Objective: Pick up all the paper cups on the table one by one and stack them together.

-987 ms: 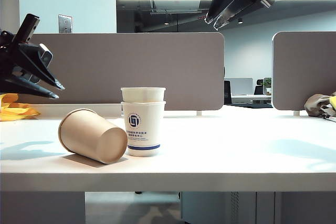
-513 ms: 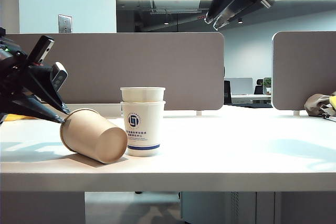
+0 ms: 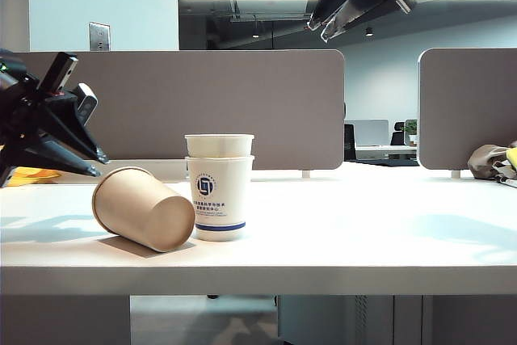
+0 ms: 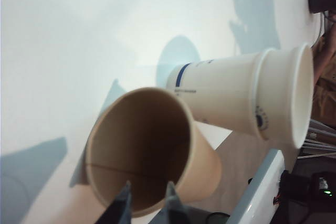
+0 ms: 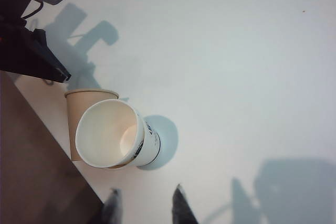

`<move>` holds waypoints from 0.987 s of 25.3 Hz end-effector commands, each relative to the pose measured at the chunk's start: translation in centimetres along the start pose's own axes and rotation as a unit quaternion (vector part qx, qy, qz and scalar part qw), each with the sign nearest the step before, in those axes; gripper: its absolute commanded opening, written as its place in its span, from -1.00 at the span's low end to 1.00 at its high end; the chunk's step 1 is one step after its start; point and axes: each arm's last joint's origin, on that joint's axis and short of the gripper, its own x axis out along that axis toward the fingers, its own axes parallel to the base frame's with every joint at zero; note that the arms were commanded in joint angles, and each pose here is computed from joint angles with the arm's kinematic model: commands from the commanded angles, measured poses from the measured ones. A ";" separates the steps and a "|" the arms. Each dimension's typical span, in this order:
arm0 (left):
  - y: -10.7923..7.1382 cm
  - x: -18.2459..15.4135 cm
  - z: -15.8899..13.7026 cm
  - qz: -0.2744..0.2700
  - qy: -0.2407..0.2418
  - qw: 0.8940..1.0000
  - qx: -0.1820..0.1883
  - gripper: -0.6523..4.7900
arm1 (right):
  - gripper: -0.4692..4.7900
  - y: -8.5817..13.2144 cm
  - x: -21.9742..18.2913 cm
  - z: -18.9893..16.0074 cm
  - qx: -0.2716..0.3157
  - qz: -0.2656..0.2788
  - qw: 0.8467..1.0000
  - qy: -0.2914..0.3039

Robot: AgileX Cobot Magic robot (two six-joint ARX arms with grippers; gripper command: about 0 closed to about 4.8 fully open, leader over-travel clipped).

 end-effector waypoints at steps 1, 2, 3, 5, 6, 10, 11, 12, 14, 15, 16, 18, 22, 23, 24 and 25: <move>0.4 0.3 0.2 -0.034 0.001 0.999 -0.008 -0.45 | -0.34 0.2 -0.3 0.3 -0.003 0.002 1.000 -0.010; 0.6 0.5 0.1 -0.036 0.007 0.999 -0.017 -0.45 | -0.34 0.2 -0.3 0.3 -0.003 0.002 1.000 -0.010; 0.7 0.7 0.0 -0.037 0.012 0.999 -0.023 -0.45 | -0.34 0.2 -0.3 0.3 -0.004 0.002 1.000 -0.010; 0.8 0.7 -0.1 -0.037 0.016 0.999 -0.029 -0.45 | -0.34 0.2 -0.4 0.3 -0.004 0.002 1.000 -0.011; 0.8 0.7 -0.1 -0.038 0.016 0.999 -0.030 -0.45 | -0.34 0.2 -0.4 0.3 -0.005 0.002 1.000 -0.012; 0.8 0.7 -0.2 -0.039 0.017 0.999 -0.031 -0.45 | -0.34 0.2 -0.4 0.3 -0.005 0.002 1.000 -0.014; 0.7 0.7 -0.2 -0.047 0.018 0.998 -0.033 -0.45 | -0.34 0.2 -0.4 0.4 -0.006 0.002 1.000 -0.014; 0.7 0.7 -0.2 -0.051 0.018 0.998 -0.034 -0.45 | -0.34 0.2 -0.4 0.4 -0.006 0.002 1.000 -0.014; 0.7 0.7 -0.3 -0.056 0.019 0.997 -0.038 -0.45 | -0.34 0.2 -0.4 0.4 -0.006 0.002 1.000 -0.014; 0.6 0.8 -0.4 -0.058 0.023 0.997 -0.040 -0.45 | -0.34 0.2 -0.4 0.4 -0.006 0.002 1.000 -0.014; 0.5 0.9 -0.4 -0.058 0.026 0.997 -0.035 -0.45 | -0.34 0.2 -0.4 0.4 -0.006 0.002 1.000 -0.014; 0.4 1.1 -0.5 -0.052 0.034 0.998 -0.027 -0.45 | -0.34 0.2 -0.4 0.3 -0.006 0.002 1.000 -0.014; 0.0 1.7 -0.5 -0.045 0.043 0.998 -0.010 -0.45 | -0.34 0.3 -0.3 0.2 -0.002 0.016 1.000 -0.008; 0.0 1.7 -0.6 -0.041 0.044 0.998 -0.011 -0.45 | -0.34 0.3 -0.3 0.1 0.002 0.017 1.000 -0.004; 0.0 1.7 -0.6 -0.041 0.045 0.998 -0.011 -0.45 | -0.34 0.4 -0.3 0.1 0.005 0.020 1.000 0.000; 0.0 1.7 -0.6 -0.041 0.045 0.998 -0.010 -0.45 | -0.34 0.5 -0.3 -0.1 0.012 0.029 0.999 0.007</move>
